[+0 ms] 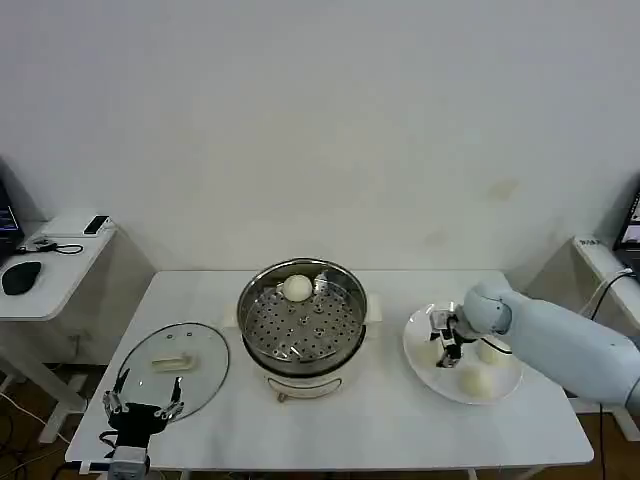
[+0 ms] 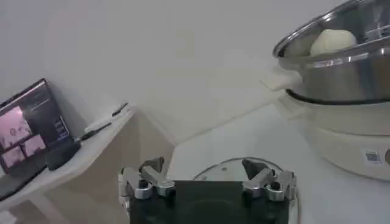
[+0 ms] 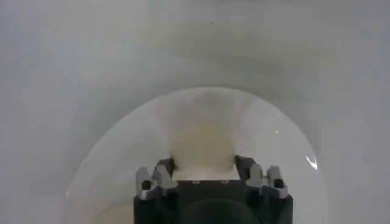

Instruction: Take steamed baozi put them in steamer then cover it.

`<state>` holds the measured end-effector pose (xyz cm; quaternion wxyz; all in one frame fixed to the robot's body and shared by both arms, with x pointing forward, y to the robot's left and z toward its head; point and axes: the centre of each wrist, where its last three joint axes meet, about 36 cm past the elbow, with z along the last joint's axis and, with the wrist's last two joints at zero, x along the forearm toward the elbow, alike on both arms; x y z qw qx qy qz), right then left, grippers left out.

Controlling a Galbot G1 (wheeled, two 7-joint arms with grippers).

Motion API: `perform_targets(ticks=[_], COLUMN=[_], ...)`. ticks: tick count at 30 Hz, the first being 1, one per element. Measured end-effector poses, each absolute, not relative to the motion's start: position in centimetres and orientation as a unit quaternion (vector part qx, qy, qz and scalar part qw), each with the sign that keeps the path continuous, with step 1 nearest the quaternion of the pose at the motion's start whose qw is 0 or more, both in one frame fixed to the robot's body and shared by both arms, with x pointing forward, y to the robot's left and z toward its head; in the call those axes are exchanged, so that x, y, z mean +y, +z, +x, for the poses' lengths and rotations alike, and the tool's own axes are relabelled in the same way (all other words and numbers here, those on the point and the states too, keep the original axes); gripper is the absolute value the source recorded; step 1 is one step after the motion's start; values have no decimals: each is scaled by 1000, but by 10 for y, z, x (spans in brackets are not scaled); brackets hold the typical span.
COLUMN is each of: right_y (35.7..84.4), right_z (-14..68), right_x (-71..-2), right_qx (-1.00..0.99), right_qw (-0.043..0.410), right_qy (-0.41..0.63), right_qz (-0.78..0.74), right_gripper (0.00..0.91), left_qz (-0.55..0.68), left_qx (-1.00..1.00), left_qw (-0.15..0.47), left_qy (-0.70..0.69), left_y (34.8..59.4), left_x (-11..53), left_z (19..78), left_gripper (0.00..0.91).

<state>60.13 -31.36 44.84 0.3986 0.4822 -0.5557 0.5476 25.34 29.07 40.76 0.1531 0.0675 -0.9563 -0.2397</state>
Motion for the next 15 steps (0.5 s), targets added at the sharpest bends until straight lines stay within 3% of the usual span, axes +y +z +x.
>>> perform_targets(ticks=[15], right_y=[519], right_z=[626], right_x=[-324], right_qx=[-568], right_qw=[367], right_qy=[562], right_qz=[476], right_gripper=[655], left_qz=[63], left_qx=[-958], left_qw=[148], left_qy=[-237], left_y=[412], left_x=[285], left_z=[253], left_gripper=[907])
